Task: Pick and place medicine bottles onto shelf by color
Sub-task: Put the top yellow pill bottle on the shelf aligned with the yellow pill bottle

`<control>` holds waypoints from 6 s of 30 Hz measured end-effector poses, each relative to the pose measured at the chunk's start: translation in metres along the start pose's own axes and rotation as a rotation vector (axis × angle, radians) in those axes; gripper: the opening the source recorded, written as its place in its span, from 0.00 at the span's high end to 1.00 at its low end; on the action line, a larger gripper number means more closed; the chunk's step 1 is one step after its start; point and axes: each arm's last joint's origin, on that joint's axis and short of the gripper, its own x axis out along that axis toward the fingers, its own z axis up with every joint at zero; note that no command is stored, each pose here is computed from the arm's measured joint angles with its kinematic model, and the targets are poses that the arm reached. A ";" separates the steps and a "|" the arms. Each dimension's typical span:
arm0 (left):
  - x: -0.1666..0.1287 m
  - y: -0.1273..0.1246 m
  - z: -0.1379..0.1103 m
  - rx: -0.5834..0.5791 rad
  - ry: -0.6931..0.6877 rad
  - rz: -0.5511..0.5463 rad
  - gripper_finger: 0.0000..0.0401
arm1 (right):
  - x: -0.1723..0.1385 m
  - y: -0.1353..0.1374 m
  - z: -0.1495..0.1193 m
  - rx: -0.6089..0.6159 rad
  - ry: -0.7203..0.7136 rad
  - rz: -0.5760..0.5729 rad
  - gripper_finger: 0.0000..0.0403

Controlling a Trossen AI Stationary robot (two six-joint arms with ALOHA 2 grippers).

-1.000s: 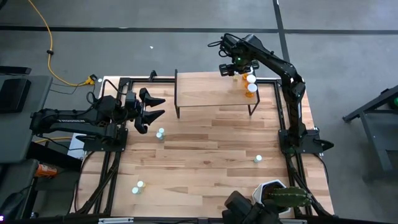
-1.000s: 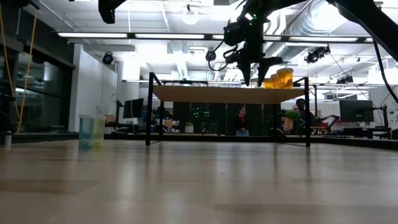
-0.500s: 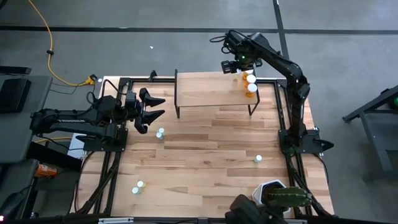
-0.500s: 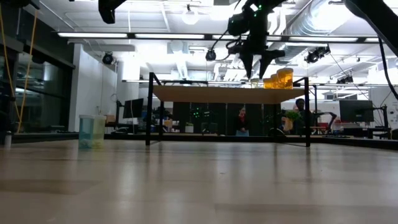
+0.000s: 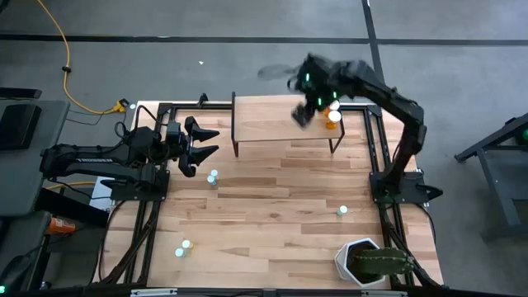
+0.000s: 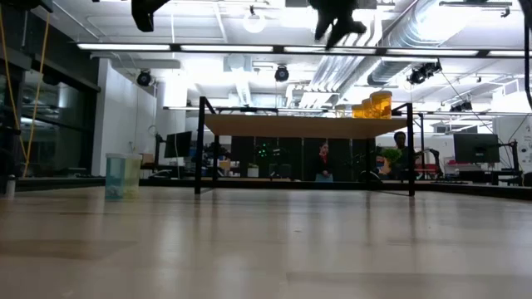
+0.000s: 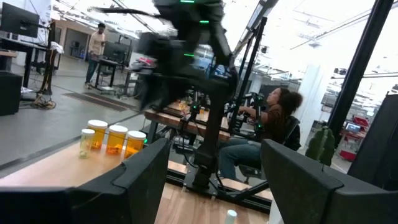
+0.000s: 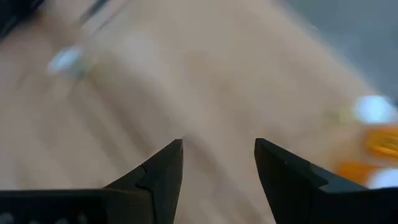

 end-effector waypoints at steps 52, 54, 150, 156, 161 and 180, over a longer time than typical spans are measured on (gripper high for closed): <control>-0.006 -0.018 0.008 -0.032 0.593 0.301 0.40 | 0.028 0.060 -0.187 -0.165 -0.966 0.627 0.66; -0.003 -0.015 0.004 -0.065 0.640 0.383 0.39 | 0.028 0.060 -0.187 -0.164 -0.966 0.627 0.66; 0.163 0.006 0.068 -0.034 1.222 0.388 0.71 | 0.000 0.060 -0.176 -0.185 -1.042 0.606 0.66; 0.218 0.035 0.032 0.104 1.267 0.397 0.71 | 0.001 0.057 -0.175 -0.199 -1.082 0.476 0.66; 0.253 0.061 0.011 0.147 1.250 0.398 0.71 | 0.002 0.055 -0.174 -0.154 -1.090 0.391 0.66; 0.274 0.100 -0.007 0.193 1.286 0.410 0.71 | 0.004 0.053 -0.174 -0.120 -1.084 0.329 0.66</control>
